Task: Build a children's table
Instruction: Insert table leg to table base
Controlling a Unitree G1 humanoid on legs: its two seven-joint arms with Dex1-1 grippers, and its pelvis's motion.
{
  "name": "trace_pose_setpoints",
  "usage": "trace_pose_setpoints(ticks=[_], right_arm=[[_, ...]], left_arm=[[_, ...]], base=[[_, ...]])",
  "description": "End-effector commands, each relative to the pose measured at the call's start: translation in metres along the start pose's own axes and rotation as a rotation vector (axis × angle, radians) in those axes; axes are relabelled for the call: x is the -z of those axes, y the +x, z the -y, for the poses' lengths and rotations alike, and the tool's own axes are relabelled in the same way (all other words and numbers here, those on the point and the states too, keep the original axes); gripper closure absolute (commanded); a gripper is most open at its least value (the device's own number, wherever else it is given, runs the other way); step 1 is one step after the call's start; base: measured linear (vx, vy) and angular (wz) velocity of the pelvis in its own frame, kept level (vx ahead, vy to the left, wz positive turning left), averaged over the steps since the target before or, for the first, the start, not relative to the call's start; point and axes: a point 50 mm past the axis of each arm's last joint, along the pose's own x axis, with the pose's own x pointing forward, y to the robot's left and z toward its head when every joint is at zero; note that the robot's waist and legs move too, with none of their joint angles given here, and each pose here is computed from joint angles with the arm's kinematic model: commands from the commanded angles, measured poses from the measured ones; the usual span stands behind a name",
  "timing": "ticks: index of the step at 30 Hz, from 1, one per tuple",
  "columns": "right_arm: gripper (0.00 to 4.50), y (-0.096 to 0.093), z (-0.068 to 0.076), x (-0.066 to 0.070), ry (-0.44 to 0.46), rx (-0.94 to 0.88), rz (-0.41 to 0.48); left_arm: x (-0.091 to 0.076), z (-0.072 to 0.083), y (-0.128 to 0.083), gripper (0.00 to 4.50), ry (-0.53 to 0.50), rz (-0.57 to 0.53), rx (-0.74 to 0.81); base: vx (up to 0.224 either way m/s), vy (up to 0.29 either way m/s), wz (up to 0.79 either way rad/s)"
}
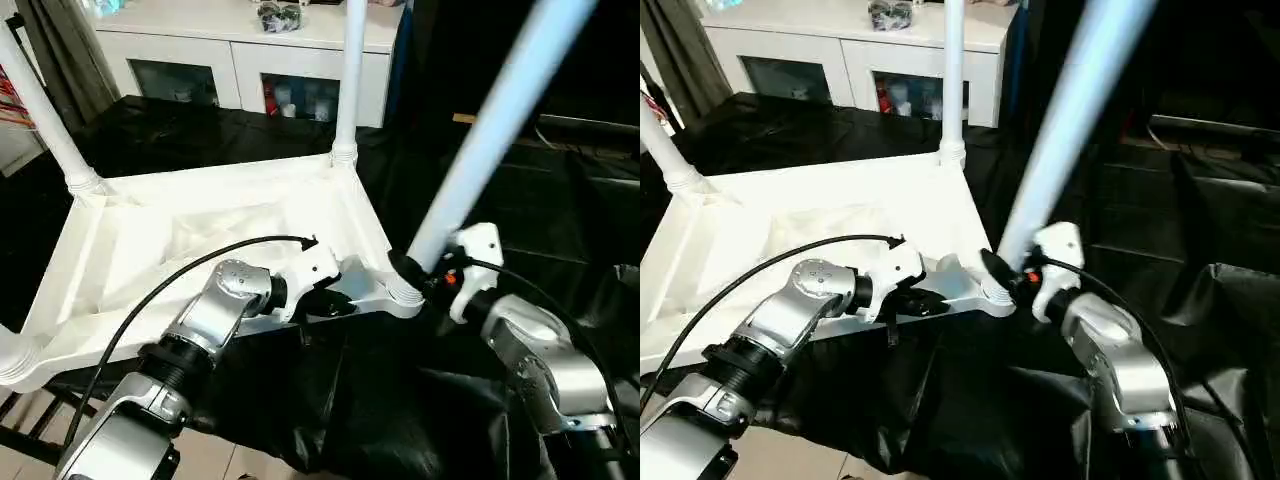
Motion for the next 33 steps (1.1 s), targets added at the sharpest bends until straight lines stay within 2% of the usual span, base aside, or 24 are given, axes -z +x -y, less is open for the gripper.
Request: trace_pose_setpoints(ticks=[1, 11, 14, 19, 25, 30, 33], right_arm=[[2.59, -0.004, -0.002, 0.033, 0.034, -0.010, -0.175], [2.59, -0.007, 0.001, 0.041, 0.073, -0.069, -0.195], [2.59, -0.005, 0.003, 0.040, 0.062, -0.154, -0.189], [2.59, -0.006, 0.004, 0.038, 0.028, -0.259, -0.200], [2.59, -0.011, 0.000, 0.038, -0.061, -0.376, -0.236], [2.59, -0.013, -0.003, 0.041, -0.079, -0.413, -0.239], [2.59, -0.009, -0.003, 0.043, -0.057, -0.389, -0.221]], left_arm=[[0.003, -0.013, -0.013, 4.50, 0.007, -0.039, -0.092], [0.002, -0.009, -0.013, 4.50, 0.029, -0.011, -0.050], [-0.001, 0.001, -0.016, 4.50, 0.089, 0.002, 0.086], [-0.003, 0.004, -0.019, 4.50, 0.139, -0.039, 0.174], [-0.005, -0.001, -0.030, 4.50, 0.186, -0.090, 0.207], [-0.006, -0.007, -0.035, 4.50, 0.191, -0.100, 0.195], [-0.008, -0.010, -0.036, 4.50, 0.171, -0.081, 0.166]], base=[[0.000, 0.000, 0.00], [0.000, 0.000, 0.00], [0.000, 0.000, 0.00], [0.000, 0.000, 0.00], [0.000, 0.000, 0.00], [0.000, 0.000, 0.00], [0.000, 0.000, 0.00]])
